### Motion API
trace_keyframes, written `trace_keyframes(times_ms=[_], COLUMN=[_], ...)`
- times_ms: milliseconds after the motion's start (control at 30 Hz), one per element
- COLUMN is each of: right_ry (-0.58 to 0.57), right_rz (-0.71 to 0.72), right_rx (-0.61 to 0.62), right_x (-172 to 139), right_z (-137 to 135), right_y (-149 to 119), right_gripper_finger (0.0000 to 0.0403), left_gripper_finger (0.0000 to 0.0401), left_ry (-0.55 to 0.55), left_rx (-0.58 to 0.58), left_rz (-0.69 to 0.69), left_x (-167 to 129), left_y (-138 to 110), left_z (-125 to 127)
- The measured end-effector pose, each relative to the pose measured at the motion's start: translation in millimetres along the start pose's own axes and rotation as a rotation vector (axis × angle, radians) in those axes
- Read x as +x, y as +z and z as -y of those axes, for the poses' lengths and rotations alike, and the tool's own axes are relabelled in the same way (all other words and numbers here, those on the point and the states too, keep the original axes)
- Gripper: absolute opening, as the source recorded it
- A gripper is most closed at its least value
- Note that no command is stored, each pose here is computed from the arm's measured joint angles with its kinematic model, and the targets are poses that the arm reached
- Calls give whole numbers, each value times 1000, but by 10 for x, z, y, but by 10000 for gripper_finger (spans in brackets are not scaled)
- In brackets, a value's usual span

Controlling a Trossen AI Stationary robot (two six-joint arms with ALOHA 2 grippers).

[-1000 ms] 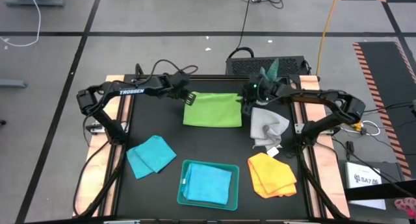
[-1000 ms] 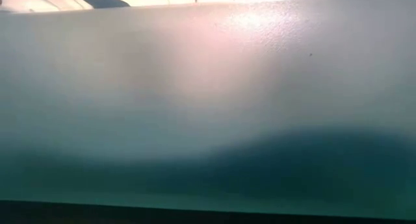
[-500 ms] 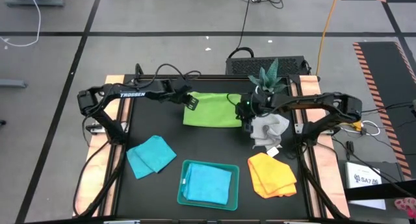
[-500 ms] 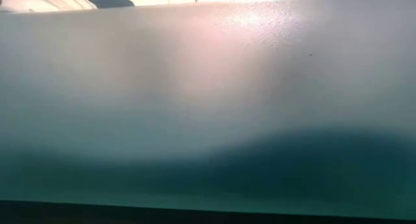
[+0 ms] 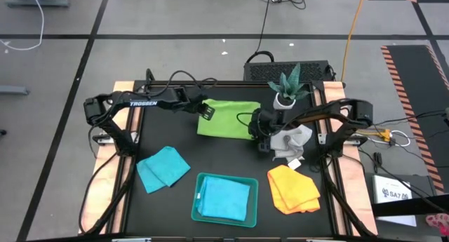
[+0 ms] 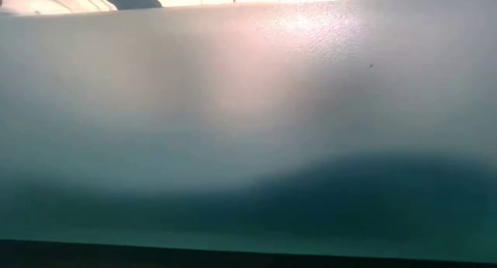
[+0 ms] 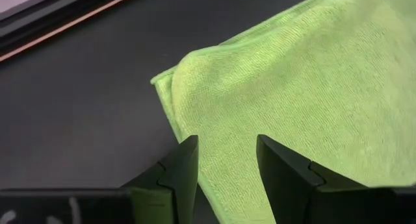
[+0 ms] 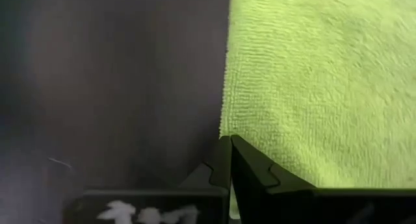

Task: Fold microfiber towels
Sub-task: Fold the green microfiber cloth into the bin

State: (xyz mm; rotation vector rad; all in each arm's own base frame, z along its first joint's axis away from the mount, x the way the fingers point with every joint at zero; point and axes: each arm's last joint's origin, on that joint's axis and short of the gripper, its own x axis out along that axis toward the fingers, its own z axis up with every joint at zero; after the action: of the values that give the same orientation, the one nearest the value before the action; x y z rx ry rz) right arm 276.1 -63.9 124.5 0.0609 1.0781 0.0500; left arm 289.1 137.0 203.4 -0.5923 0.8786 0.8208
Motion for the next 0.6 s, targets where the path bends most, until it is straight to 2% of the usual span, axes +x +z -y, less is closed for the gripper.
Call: trace_keyframes(times_ms=[233, 433, 600], right_ry=[69, 84, 79], right_rz=[-36, -122, -119], right_rx=[-46, -13, -35], right_x=[1, -99, -221], right_z=[-192, -227, -246], right_y=[-11, -93, -103], right_gripper_finger=[0, 0, 0], left_gripper_finger=[157, 157, 157], left_ry=[0, -24, -33], left_rx=[-4, -18, -25], left_rz=[0, -10, -1], left_x=[0, 0, -5], left_y=[0, -2, 0], left_z=[0, 9, 30])
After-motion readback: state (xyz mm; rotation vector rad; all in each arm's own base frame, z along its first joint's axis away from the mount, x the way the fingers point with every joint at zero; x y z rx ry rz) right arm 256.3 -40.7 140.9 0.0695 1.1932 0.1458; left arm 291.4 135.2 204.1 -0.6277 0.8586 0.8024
